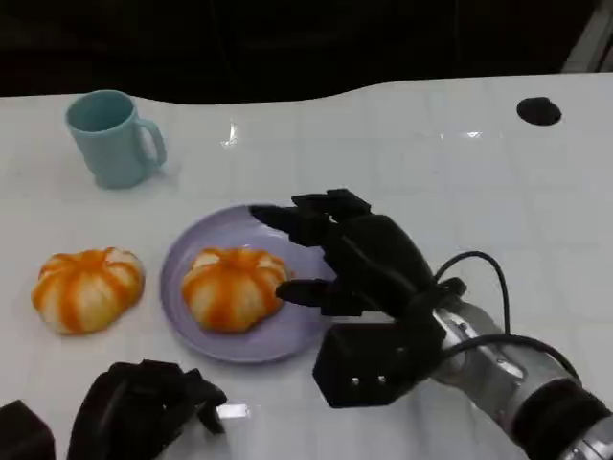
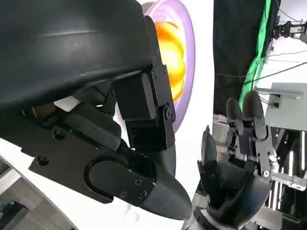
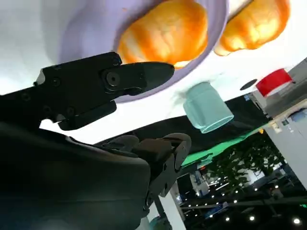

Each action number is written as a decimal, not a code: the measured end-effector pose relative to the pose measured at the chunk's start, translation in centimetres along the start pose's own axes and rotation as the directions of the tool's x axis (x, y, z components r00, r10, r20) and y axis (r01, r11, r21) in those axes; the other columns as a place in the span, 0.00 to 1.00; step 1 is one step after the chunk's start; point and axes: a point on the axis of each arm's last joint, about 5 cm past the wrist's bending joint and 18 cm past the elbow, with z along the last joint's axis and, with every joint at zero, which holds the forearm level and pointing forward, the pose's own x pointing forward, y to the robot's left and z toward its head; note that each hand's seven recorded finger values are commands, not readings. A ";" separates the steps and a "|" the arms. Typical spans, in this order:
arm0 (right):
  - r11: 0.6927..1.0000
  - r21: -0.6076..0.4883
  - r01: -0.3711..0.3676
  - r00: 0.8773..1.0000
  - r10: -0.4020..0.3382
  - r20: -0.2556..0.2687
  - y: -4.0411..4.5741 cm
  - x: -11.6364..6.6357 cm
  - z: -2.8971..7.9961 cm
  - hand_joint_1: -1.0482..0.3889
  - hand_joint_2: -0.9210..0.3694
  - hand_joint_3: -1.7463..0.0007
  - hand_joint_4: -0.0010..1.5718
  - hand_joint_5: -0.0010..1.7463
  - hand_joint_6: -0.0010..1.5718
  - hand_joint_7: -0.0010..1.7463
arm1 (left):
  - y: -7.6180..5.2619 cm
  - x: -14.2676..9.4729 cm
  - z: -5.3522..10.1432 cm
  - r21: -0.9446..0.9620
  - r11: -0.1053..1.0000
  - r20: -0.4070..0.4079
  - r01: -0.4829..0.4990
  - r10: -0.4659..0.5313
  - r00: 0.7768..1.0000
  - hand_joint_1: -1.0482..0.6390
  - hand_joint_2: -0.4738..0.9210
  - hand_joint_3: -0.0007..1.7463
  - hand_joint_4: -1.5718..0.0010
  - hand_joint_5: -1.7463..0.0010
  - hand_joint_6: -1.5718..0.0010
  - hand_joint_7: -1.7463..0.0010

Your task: Grasp the bread from the table and place it into the plate.

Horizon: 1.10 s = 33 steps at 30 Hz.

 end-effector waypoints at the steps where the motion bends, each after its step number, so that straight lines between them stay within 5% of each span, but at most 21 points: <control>1: 1.000 0.011 0.004 1.000 -0.005 0.007 -0.17 -0.3 -0.1 0.37 0.00 0.86 0.03 0.33 0.27 0.02 | 0.0 0.0 0.0 -0.001 1.000 0.000 0.000 0.000 1.000 0.00 0.92 0.00 0.51 0.06 0.00 0.90; 9: 0.972 0.233 0.044 0.997 -0.059 0.057 -2.07 -2.2 -0.1 0.41 0.00 0.90 0.07 0.38 0.32 0.04 | -0.1 0.1 0.0 -0.003 1.000 0.000 -0.007 0.007 1.000 0.00 0.92 0.00 0.51 0.05 0.00 0.89; 14: 0.894 0.445 0.058 0.993 -0.097 0.066 -2.76 -4.3 -0.4 0.46 0.00 0.88 0.15 0.44 0.39 0.07 | -0.2 0.2 0.0 -0.003 1.000 -0.001 -0.015 0.015 1.000 0.00 0.92 0.00 0.51 0.05 0.00 0.89; 20: 0.819 0.569 0.074 0.983 -0.157 0.097 -3.34 -6.4 -0.7 0.50 0.03 0.85 0.27 0.55 0.48 0.13 | -0.3 0.3 0.0 0.003 1.000 -0.009 -0.012 0.012 1.000 0.00 0.91 0.00 0.51 0.06 0.00 0.89; 25: 0.726 0.679 0.106 0.981 -0.187 0.047 -3.00 -8.4 -0.8 0.55 0.31 0.45 0.39 0.68 0.46 0.41 | -0.4 0.3 0.0 -0.001 1.000 -0.010 -0.011 0.011 1.000 0.00 0.91 0.00 0.51 0.05 0.00 0.90; 33: 0.689 0.700 0.187 0.966 -0.258 -0.005 -2.89 -10.6 -0.5 0.57 0.38 0.29 0.51 0.86 0.47 0.73 | -0.5 0.2 0.0 -0.003 1.000 -0.013 -0.009 0.009 1.000 0.00 0.92 0.00 0.51 0.05 0.00 0.89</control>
